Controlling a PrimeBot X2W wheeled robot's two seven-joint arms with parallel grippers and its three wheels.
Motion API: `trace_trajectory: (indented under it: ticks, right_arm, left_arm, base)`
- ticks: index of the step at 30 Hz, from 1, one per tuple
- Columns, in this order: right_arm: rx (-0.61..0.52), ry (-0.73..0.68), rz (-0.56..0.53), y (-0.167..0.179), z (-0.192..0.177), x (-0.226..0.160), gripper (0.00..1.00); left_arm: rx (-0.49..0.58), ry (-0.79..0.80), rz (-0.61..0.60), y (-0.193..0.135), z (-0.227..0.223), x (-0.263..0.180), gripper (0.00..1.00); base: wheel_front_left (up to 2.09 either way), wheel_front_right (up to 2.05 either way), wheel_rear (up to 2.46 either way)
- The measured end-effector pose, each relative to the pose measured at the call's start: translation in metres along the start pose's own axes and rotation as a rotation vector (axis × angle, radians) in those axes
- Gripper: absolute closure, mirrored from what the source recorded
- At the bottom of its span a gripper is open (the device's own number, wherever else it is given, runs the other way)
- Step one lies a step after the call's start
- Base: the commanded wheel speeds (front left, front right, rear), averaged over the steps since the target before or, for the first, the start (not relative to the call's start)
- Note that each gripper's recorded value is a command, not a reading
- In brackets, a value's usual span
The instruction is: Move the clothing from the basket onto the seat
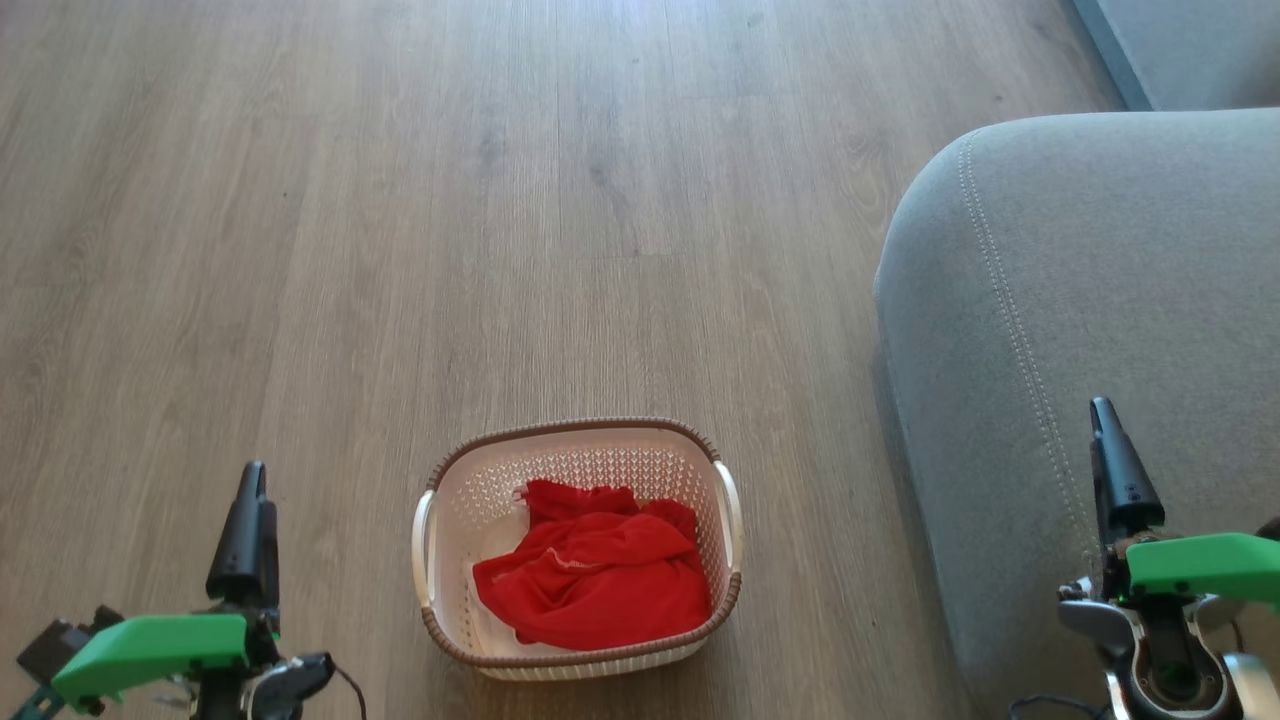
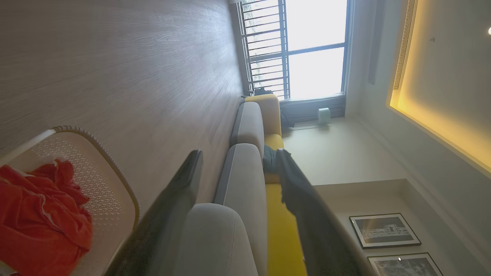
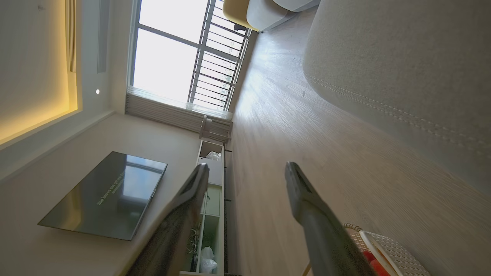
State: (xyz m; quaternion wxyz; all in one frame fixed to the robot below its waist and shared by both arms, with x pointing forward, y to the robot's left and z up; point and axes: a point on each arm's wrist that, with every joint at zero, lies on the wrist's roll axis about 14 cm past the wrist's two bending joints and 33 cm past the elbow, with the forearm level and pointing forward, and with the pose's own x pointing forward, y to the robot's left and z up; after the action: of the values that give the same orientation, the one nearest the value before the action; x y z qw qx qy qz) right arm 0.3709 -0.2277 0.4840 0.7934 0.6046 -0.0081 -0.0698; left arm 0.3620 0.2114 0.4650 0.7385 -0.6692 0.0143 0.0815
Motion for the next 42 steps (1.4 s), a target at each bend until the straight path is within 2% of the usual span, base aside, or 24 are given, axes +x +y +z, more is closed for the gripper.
trace_trajectory:
  ticks: [9,21,32,38,42]
  right_arm:
    - [-0.173,-0.021,0.110,0.038,0.003,0.011,0.00]
    - [-0.467,0.010,0.212,0.066,-0.020,0.011,0.00]
    - [-0.659,-0.031,0.322,0.100,-0.026,0.015,0.00]
    - [-0.744,-0.055,0.350,0.107,-0.026,0.013,0.00]
    - [-0.809,-0.065,0.375,0.113,-0.030,0.012,0.00]
  left_arm:
    - [0.069,-0.041,-0.084,-0.029,0.008,0.008,0.00]
    - [0.184,-0.088,-0.157,-0.053,0.016,0.010,0.00]
    - [0.291,-0.152,-0.233,-0.080,0.027,0.013,0.00]
    - [0.386,-0.204,-0.288,-0.101,0.035,0.012,0.00]
    - [0.453,-0.232,-0.282,-0.108,0.037,0.013,0.00]
  base:
    - [0.00,0.00,0.00]
    - [0.00,0.00,0.00]
    - [0.00,0.00,0.00]
    - [0.00,0.00,0.00]
    - [0.00,0.00,0.00]
